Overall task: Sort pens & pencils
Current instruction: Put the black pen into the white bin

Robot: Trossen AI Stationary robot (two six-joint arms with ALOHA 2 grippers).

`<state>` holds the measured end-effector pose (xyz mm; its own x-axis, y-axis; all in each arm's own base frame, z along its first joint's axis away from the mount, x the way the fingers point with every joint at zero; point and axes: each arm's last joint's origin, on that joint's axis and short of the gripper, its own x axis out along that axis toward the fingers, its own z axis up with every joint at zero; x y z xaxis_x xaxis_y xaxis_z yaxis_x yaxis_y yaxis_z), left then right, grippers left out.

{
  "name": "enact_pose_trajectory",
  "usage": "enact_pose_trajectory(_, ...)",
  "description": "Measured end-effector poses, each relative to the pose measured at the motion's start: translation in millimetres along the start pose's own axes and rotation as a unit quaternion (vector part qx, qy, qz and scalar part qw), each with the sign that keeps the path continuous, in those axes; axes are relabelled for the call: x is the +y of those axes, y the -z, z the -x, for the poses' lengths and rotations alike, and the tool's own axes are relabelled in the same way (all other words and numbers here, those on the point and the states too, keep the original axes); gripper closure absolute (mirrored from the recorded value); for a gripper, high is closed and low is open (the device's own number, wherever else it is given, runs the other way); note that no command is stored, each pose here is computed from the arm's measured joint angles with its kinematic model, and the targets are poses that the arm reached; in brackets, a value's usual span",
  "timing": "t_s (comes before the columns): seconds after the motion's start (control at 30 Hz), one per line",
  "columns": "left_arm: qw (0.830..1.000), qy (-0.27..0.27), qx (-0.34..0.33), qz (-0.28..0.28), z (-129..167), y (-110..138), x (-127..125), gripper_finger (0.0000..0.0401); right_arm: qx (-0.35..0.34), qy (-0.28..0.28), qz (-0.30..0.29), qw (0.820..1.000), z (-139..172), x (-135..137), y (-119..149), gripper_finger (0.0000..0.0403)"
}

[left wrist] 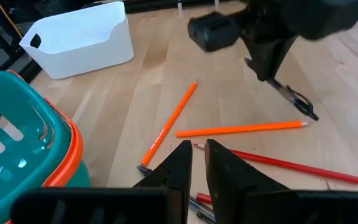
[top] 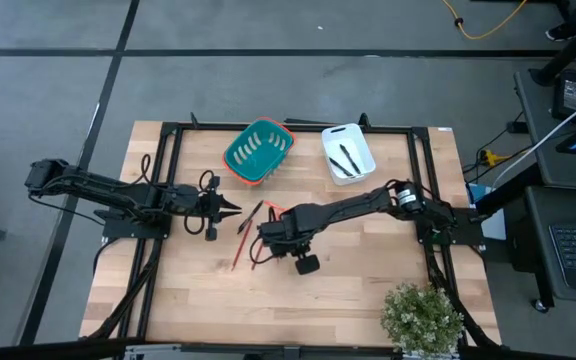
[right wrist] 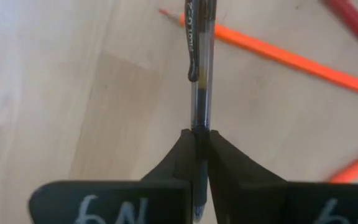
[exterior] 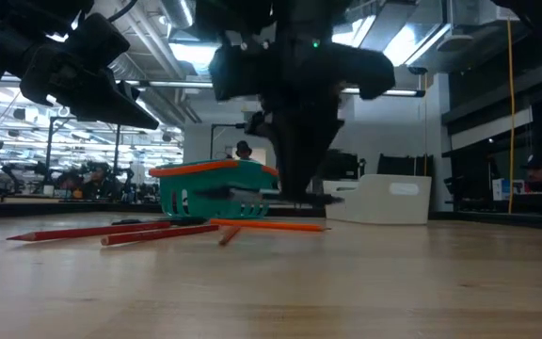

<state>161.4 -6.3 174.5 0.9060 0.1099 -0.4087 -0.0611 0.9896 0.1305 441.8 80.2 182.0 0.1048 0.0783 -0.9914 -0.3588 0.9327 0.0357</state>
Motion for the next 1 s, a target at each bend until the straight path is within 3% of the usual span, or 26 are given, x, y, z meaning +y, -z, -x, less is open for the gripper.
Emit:
enact_pose_trajectory(0.3, 1.0, 0.0, 0.002, 0.0, 0, 0, 0, 0.036, -0.027, 0.072, -0.021, 0.997, 40, 5, 5, 0.0401)
enact_pose_trajectory(0.43, 1.0, 0.0, 0.004, -0.001, 0, 1, 0, 0.036, -0.043, 0.079, -0.034, 0.995, 53, 6, 8, 0.0401)
enact_pose_trajectory(0.67, 1.0, 0.0, 0.007, -0.001, 0, 1, 0, 0.036, -0.05, 0.051, -0.066, 0.995, 48, 7, 7, 0.0398)
enact_pose_trajectory(1.0, 1.0, 0.001, 0.009, -0.001, 0, 2, 0, 0.036, -0.079, 0.051, -0.058, 0.994, 26, 5, 3, 0.0334)
